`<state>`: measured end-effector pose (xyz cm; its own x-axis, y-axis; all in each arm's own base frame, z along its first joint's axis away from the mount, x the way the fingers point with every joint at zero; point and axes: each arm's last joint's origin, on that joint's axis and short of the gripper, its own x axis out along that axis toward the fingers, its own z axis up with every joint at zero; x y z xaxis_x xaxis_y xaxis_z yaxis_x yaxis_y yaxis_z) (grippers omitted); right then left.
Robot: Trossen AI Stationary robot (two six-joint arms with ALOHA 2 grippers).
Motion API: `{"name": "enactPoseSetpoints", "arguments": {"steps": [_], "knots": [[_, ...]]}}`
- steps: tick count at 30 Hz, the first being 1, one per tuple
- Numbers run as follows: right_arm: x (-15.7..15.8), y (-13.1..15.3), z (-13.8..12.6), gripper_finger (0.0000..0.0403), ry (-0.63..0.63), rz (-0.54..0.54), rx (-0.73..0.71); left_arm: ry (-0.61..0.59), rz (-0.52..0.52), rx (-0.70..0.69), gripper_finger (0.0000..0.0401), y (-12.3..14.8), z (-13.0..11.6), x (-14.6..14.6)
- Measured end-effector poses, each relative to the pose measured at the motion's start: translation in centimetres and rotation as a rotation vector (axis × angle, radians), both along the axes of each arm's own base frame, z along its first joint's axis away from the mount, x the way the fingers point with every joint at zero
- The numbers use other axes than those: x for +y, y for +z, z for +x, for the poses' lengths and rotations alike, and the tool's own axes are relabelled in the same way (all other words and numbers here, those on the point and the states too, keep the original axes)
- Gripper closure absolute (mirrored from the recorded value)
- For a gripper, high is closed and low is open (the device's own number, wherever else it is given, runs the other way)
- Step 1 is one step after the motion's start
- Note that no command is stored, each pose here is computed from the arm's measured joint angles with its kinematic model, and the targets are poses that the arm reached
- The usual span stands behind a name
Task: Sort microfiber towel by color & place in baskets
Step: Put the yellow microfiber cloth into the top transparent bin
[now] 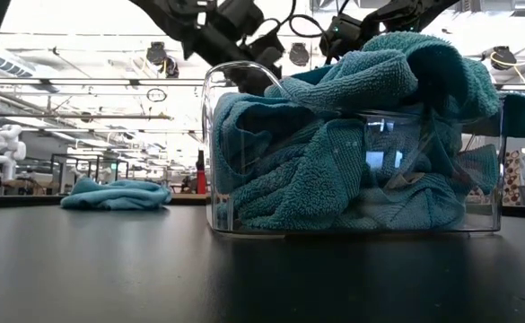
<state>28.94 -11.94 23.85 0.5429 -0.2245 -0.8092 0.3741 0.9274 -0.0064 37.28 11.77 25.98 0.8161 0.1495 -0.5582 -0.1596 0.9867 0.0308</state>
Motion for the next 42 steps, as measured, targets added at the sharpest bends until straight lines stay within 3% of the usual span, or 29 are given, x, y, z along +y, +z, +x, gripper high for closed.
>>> {"name": "enactPoseSetpoints", "arguments": {"steps": [4, 10, 11, 23, 27, 34, 42], "knots": [[0.0, 0.0, 0.0, 0.0167, 0.005, -0.004, 0.0, -0.04, -0.029, 0.012, 0.0183, -1.1, 0.3, 0.6], [0.0, 0.0, 0.0, 0.0167, 0.005, -0.006, -0.004, -0.179, -0.058, -0.015, 0.0367, -1.2, 0.2, 1.2], [0.0, 0.0, 0.0, 0.0167, 0.003, -0.005, -0.003, -0.177, -0.054, -0.018, 0.0382, -1.1, 0.2, 1.3], [0.2, -0.3, -0.4, 0.0167, -0.021, 0.034, 0.048, 0.085, 0.204, 0.062, 0.0398, -0.5, -0.3, 4.4], [0.2, -0.3, -0.5, 0.0167, -0.016, 0.035, 0.056, 0.101, 0.178, 0.13, 0.0398, -2.5, -0.3, 5.7], [0.2, -0.2, -0.4, 0.0167, -0.001, 0.015, 0.053, 0.024, 0.093, 0.207, 0.04, -7.1, 0.6, 6.7], [-0.1, 1.0, 0.3, 0.0167, 0.006, -0.059, -0.069, 0.013, 0.086, 0.241, 0.0393, -8.5, 0.9, 6.8]]}}
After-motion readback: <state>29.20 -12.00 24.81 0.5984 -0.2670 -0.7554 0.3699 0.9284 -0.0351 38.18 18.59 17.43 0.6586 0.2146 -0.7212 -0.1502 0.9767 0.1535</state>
